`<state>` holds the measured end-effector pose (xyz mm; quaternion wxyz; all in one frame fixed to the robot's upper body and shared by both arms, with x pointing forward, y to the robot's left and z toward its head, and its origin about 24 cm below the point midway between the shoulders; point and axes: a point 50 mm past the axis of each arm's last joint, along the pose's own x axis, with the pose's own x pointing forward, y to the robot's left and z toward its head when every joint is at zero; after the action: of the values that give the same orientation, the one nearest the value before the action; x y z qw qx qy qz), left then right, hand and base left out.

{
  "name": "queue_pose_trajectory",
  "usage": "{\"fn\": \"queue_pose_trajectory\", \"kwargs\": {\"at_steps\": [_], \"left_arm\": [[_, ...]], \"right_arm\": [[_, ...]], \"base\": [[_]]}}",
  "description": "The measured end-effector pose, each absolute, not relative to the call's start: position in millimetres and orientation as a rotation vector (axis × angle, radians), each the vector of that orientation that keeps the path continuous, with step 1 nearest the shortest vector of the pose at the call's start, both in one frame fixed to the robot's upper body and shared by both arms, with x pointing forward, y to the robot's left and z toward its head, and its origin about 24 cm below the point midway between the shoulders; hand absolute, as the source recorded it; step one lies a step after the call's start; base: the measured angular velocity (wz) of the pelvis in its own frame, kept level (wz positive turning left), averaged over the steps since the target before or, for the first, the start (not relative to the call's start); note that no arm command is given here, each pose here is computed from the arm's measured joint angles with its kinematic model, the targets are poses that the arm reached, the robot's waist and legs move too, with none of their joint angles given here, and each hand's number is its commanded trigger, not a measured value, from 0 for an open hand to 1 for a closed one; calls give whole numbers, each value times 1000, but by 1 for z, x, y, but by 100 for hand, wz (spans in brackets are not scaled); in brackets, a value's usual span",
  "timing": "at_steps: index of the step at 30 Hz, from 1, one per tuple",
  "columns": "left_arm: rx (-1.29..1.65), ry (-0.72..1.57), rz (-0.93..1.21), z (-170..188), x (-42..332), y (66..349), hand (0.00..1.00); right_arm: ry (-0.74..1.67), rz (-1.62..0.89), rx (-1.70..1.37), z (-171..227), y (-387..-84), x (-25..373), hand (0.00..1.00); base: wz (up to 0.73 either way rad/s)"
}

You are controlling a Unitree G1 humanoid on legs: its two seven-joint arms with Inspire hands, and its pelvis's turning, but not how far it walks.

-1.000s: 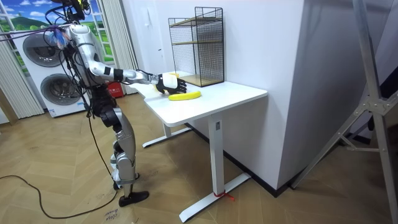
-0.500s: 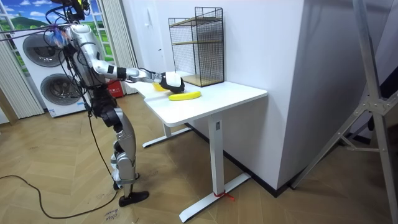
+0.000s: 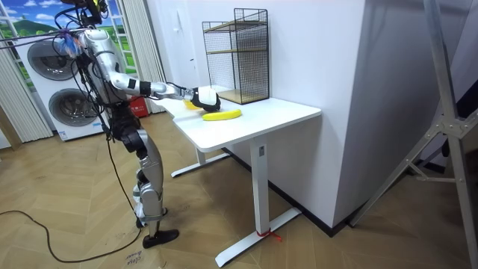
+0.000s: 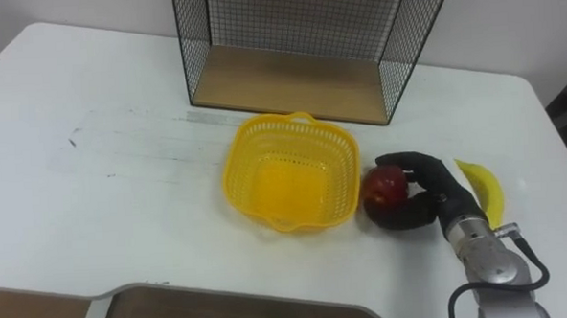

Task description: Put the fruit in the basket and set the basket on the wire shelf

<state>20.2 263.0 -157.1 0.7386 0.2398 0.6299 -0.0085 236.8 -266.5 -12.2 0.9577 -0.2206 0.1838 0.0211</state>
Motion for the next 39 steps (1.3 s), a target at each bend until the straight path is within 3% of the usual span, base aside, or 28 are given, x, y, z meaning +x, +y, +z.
{"fn": "queue_pose_trajectory", "kwargs": {"at_steps": [23,39], "left_arm": [[518,1417,-24,-158,8,260,0],[513,1398,-15,-158,13,260,0]], "right_arm": [[256,-11,-504,12,-260,246,100],[15,-30,-545,65,-243,256,100]], "base": [[-2],[-1]]}}
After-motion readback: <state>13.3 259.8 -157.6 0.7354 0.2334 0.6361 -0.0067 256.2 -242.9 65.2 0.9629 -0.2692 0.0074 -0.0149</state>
